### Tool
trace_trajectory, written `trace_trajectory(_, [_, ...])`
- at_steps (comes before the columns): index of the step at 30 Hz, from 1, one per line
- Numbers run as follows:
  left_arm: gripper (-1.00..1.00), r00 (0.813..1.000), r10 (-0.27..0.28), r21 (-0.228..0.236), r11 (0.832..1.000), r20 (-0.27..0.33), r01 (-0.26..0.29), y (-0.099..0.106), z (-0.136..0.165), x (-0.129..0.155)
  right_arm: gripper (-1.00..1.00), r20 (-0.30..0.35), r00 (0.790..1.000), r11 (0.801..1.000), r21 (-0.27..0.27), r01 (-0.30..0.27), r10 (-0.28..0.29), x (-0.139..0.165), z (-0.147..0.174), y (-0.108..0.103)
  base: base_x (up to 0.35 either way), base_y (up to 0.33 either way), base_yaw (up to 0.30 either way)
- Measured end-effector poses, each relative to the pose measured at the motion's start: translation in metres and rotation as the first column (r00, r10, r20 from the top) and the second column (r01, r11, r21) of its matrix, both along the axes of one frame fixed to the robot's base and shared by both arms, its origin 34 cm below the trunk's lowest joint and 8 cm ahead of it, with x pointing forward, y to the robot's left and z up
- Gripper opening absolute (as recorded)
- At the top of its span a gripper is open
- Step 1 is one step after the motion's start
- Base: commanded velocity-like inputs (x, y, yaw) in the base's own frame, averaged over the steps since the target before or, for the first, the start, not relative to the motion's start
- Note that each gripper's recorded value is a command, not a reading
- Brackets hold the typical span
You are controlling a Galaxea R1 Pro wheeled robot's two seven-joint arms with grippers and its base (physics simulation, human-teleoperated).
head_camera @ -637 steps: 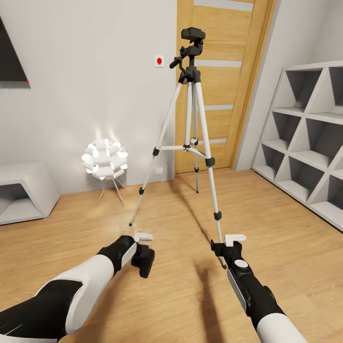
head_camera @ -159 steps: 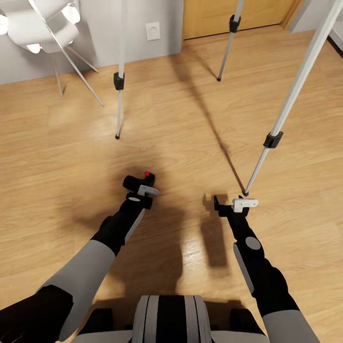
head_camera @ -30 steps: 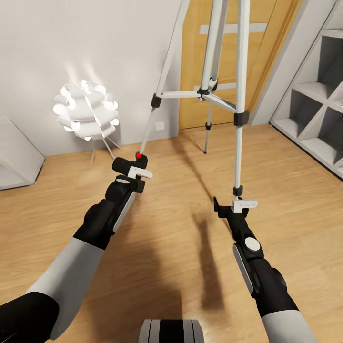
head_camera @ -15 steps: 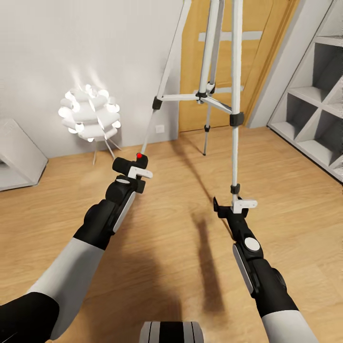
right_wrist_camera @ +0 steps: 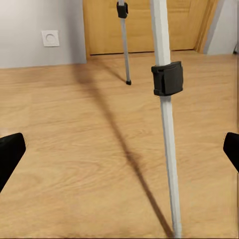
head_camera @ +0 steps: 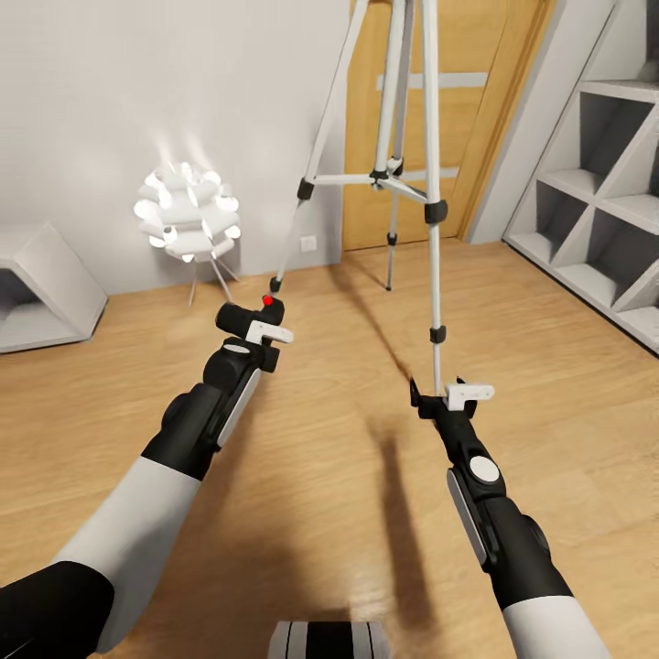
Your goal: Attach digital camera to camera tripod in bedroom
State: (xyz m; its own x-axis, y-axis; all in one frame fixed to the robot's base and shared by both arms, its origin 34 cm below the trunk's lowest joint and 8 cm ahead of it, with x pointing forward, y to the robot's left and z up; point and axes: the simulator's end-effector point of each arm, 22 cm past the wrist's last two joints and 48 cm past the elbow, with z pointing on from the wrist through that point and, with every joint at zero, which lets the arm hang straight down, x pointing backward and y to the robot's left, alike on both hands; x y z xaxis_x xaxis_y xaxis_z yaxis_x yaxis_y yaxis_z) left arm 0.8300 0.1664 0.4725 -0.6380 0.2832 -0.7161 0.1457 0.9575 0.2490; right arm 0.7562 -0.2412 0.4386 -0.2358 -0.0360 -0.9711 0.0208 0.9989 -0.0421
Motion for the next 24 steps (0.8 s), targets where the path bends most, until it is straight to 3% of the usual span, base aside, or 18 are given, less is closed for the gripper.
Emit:
trace_trajectory(8, [-1.0,1.0,0.0,-0.001,1.0,0.02,0.0,0.0,0.013,0.001,1.0,0.013,1.0,1.0,0.0,0.0,0.0,0.001,0.009,0.0,-0.272,0.0,0.0])
trace_trajectory(16, [-1.0,1.0,0.0,0.001,1.0,0.027,0.0,0.0,0.02,0.0,1.0,0.026,1.0,1.0,0.0,-0.001,0.001,0.001,0.018,0.0,-0.023,0.0,0.0])
trace_trajectory(24, [-1.0,0.998,0.001,0.003,1.0,0.065,-0.001,0.001,0.05,0.0,1.0,0.067,0.998,1.0,-0.001,-0.001,0.001,0.002,0.046,0.001,-0.001,0.0,0.0])
